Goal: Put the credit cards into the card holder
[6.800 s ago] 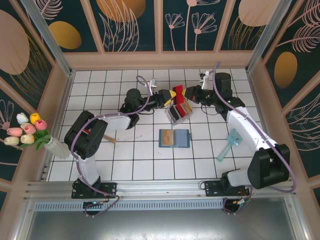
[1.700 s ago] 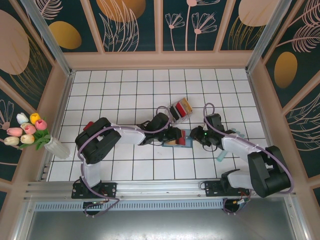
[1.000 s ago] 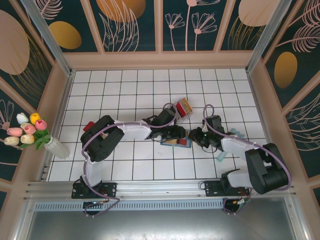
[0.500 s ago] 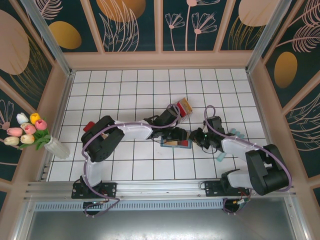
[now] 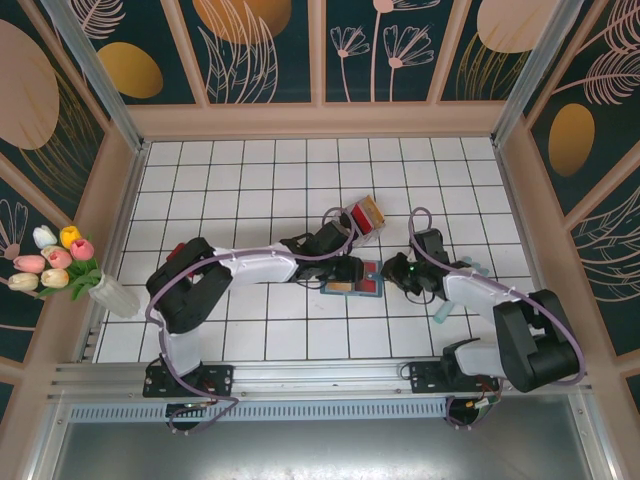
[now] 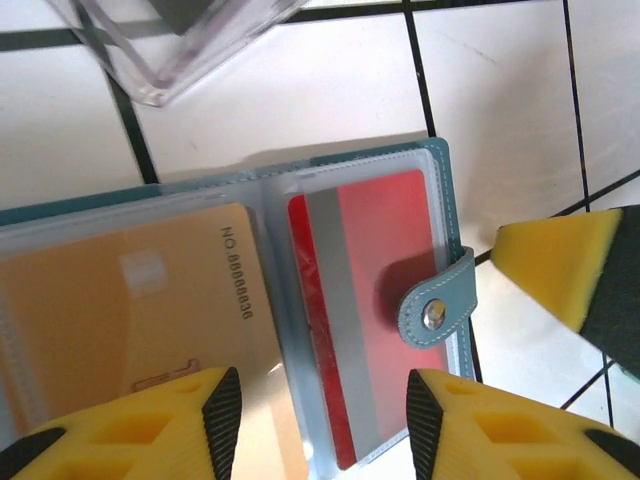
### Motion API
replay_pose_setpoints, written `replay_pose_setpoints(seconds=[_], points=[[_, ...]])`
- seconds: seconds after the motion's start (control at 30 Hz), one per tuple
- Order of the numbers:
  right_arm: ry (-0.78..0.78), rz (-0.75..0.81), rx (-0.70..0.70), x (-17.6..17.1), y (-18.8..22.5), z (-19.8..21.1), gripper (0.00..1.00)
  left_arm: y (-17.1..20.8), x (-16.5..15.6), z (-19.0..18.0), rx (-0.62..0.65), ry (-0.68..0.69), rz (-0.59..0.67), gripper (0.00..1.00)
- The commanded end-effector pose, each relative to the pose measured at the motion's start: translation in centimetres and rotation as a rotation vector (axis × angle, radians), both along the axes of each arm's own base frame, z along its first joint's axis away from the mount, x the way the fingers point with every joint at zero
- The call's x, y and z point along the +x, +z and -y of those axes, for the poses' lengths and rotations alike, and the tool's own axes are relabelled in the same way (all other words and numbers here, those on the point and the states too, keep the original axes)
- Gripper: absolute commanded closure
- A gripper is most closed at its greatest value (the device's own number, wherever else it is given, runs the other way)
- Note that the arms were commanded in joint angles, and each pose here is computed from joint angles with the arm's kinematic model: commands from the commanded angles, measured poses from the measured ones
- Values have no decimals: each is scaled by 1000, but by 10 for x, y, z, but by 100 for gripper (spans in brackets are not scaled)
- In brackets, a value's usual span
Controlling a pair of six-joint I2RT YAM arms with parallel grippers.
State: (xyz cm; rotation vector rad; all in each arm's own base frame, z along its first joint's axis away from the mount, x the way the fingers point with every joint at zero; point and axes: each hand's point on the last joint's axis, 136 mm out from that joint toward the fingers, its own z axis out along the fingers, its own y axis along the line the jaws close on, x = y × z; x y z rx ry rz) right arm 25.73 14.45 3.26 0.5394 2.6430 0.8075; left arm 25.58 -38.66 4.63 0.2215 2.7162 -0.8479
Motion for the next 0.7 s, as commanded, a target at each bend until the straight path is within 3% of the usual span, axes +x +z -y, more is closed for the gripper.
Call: replay_pose_setpoints(seconds=[0.0,0.1,0.27,0.67], points=[[12,83,-29,13,23,2,73,22,10,-6,-38,55,75,53],[68,131,-21,17,37,-8,72,34,20,-14,-81,113,99,57],[203,148,8,9,49,-47,80,26,31,-35,-87,180,65,60],[232,12,-250,-2,2,-71,86,-13,18,-33,-104,156,-35,67]])
